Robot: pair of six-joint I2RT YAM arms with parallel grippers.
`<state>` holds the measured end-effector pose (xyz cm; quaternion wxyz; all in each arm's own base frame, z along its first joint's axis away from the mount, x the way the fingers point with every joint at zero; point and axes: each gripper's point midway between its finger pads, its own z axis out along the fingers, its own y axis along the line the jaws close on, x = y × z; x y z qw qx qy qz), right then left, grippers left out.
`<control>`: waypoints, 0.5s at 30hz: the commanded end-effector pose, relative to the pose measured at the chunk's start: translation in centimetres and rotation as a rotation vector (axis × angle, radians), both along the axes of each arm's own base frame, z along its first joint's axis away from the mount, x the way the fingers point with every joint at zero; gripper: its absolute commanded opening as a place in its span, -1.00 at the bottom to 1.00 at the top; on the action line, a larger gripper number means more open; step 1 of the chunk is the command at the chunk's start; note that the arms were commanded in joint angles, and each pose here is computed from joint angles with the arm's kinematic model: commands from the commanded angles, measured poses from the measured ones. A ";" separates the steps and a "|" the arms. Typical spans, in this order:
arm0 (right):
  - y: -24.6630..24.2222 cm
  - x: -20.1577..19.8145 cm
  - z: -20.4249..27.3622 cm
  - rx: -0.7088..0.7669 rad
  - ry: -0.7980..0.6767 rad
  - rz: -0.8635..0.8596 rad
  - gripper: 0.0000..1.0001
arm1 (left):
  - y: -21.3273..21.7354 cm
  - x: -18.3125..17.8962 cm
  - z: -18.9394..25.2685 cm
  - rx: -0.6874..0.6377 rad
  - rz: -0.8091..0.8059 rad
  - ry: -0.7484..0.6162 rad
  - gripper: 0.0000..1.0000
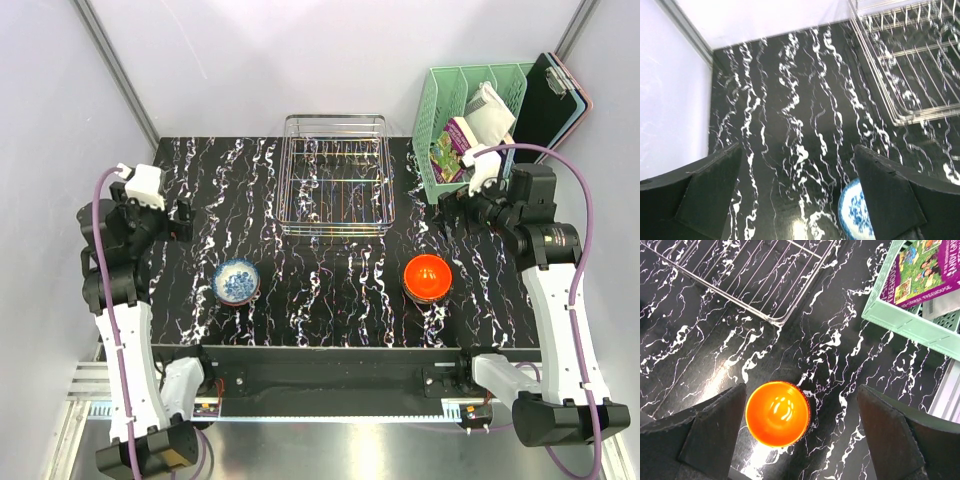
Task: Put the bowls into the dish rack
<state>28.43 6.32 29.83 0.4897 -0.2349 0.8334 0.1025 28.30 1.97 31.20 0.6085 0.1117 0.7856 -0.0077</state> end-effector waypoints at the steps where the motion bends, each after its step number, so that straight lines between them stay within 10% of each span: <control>1: 0.4 -0.4 1.1 0.006 -0.024 0.032 0.99 | -1.1 0.2 -3.9 0.062 -0.139 0.109 0.98; 9: 1.2 -0.1 -1.1 0.041 0.053 0.065 0.99 | -0.3 0.0 -19.5 0.130 -0.302 0.567 0.98; 15: 1.1 0.2 -2.0 0.028 0.070 0.068 0.99 | -0.7 -0.2 -23.3 0.123 -0.358 0.672 0.98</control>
